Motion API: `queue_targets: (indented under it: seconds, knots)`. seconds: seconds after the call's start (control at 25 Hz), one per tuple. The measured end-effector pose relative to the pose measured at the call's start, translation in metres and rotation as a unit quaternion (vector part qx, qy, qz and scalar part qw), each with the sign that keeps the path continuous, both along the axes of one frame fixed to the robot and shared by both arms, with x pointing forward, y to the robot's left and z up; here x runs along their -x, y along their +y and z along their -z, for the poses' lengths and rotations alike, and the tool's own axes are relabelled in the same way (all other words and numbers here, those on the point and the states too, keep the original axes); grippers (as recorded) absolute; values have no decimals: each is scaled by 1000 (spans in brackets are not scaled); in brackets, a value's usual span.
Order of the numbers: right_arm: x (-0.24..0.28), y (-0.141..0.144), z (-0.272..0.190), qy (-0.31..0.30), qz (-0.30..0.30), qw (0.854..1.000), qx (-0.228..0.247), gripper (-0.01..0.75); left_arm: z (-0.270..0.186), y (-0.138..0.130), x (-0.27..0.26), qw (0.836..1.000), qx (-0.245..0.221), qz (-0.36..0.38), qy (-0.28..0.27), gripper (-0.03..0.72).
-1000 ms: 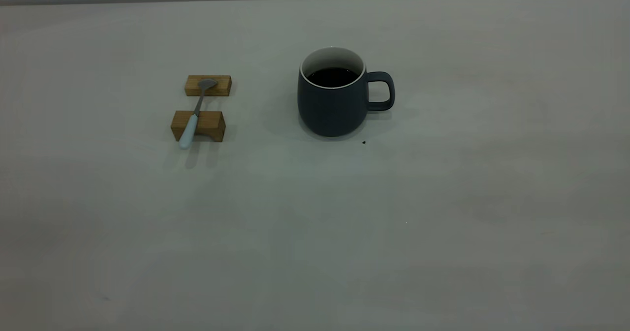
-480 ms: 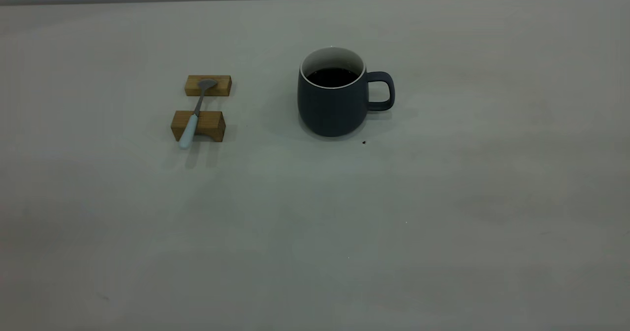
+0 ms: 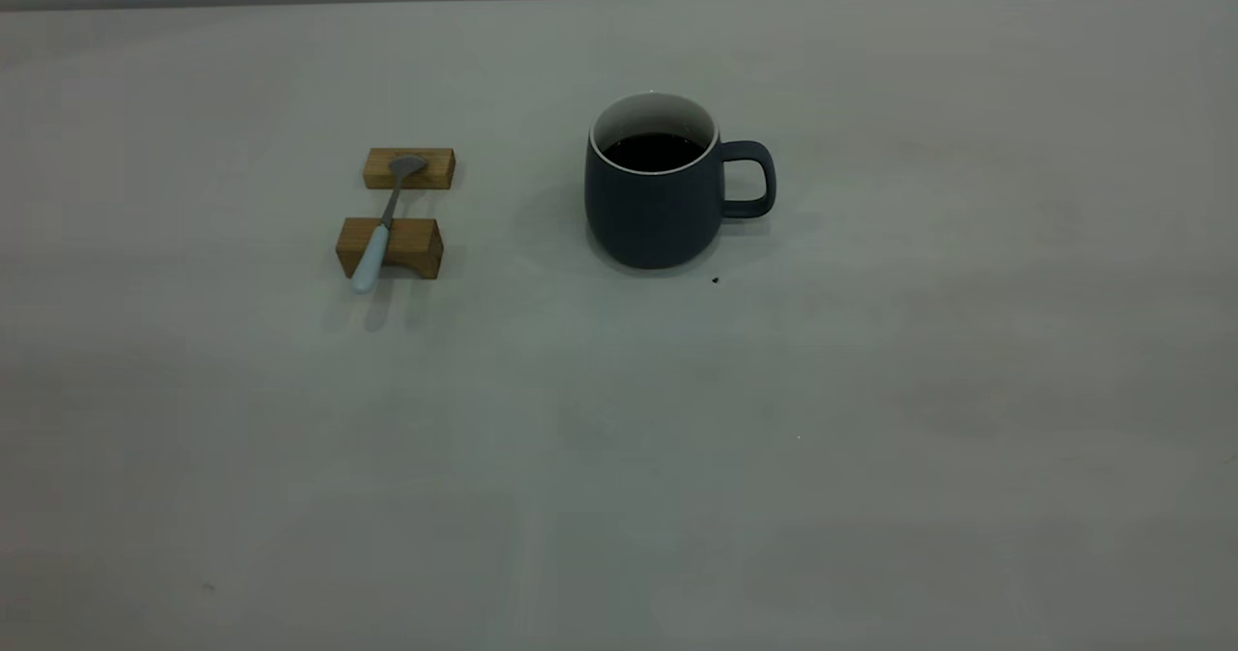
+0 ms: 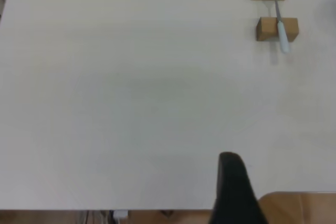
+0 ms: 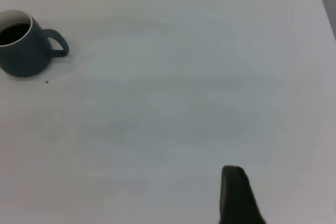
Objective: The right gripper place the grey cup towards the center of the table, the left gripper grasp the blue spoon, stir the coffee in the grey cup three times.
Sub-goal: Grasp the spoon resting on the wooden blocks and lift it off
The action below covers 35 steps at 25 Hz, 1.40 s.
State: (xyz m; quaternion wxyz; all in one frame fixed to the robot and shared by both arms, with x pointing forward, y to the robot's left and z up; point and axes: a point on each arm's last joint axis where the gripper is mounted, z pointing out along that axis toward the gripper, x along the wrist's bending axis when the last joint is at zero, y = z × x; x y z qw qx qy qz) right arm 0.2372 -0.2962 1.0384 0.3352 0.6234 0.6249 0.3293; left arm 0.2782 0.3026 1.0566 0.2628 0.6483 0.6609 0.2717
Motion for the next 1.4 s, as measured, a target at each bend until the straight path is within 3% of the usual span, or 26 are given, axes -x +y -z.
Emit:
queue_targets:
  seconds: [0.36, 0.6, 0.8, 1.04, 1.4]
  knots:
    - [0, 0, 0, 0, 0, 1000, 0, 483, 13, 1, -111, 987, -5, 25, 161, 585]
    - [0, 0, 0, 0, 0, 1000, 0, 483, 51, -13, -162, 969, 50, 34, 240, 585]
    - [0, 0, 0, 0, 0, 1000, 0, 483, 96, -41, -194, 956, 48, 66, 281, 585]
    - [0, 0, 0, 0, 0, 1000, 0, 483, 136, -67, -241, 946, 46, 52, 316, 585]
    - [0, 0, 0, 0, 0, 1000, 0, 483, 194, -79, -299, 934, 47, 14, 354, 585]
